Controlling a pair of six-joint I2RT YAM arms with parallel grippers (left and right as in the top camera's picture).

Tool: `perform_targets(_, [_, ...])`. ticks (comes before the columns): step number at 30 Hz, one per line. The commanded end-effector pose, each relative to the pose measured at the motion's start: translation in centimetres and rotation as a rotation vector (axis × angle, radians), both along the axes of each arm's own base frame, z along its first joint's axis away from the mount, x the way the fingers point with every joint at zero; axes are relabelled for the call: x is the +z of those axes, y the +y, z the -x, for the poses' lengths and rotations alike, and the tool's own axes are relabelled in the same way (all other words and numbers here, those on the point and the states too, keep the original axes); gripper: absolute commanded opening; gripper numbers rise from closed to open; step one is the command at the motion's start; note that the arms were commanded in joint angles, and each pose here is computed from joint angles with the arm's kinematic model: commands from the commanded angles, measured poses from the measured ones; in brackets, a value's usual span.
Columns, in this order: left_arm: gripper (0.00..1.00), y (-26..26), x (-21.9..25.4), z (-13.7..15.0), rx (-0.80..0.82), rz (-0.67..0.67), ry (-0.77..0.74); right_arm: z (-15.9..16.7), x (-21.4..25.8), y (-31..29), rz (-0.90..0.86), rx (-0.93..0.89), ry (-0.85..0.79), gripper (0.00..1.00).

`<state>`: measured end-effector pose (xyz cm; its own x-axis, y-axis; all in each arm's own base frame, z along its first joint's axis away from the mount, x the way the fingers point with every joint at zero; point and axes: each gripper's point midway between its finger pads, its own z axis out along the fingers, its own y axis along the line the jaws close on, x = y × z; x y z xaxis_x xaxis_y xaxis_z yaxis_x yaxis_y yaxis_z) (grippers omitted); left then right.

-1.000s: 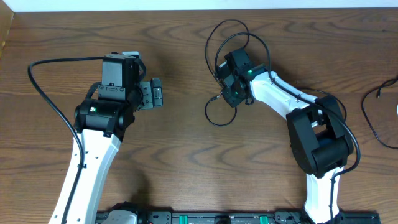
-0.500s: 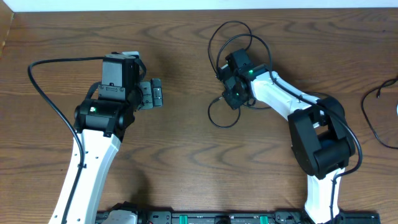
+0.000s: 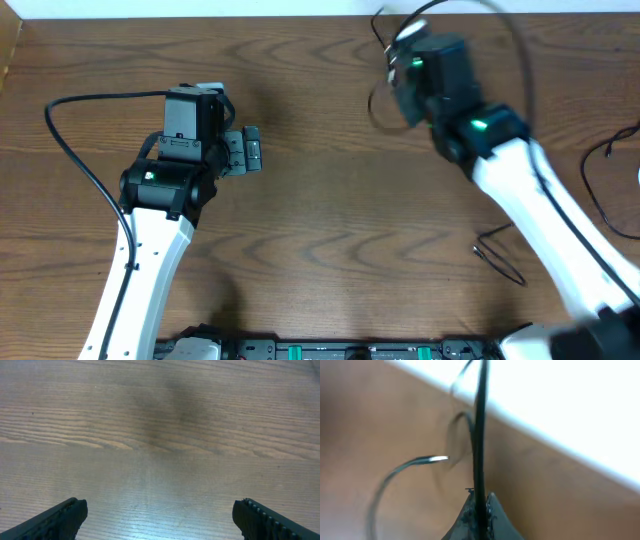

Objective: Untangle cables
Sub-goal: 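Lift the black cable and carry it right off the table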

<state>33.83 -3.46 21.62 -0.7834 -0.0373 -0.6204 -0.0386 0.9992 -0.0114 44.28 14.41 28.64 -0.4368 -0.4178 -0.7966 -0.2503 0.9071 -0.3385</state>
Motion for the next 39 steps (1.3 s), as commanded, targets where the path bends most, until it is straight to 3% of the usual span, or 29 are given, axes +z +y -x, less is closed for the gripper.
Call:
perform_targets(1, [0.98,0.1,0.3,-0.2,-0.008,-0.011,-0.006,0.5,6.7,-4.5,0.125,-0.109,-0.193,0.01])
perform_targets(8, [0.97,0.1,0.3,-0.2,-0.008,-0.011,-0.006,0.5,13.5,-11.0,0.158,-0.234,-0.399,0.01])
perform_targets(24, [0.97,0.1,0.3,-0.2,-0.008,-0.011,-0.006,1.4,16.6,-27.3,0.373,-0.558,-0.471,0.01])
perform_targets(32, [0.97,0.1,0.3,-0.2,-0.008,-0.011,-0.006,2.6,15.2,-36.0,0.401,-0.641,-0.435,0.01])
perform_targets(39, [0.98,0.1,0.3,-0.2,-0.008,-0.011,-0.005,2.3,10.1,-42.3,0.393,-0.68,-0.313,0.01])
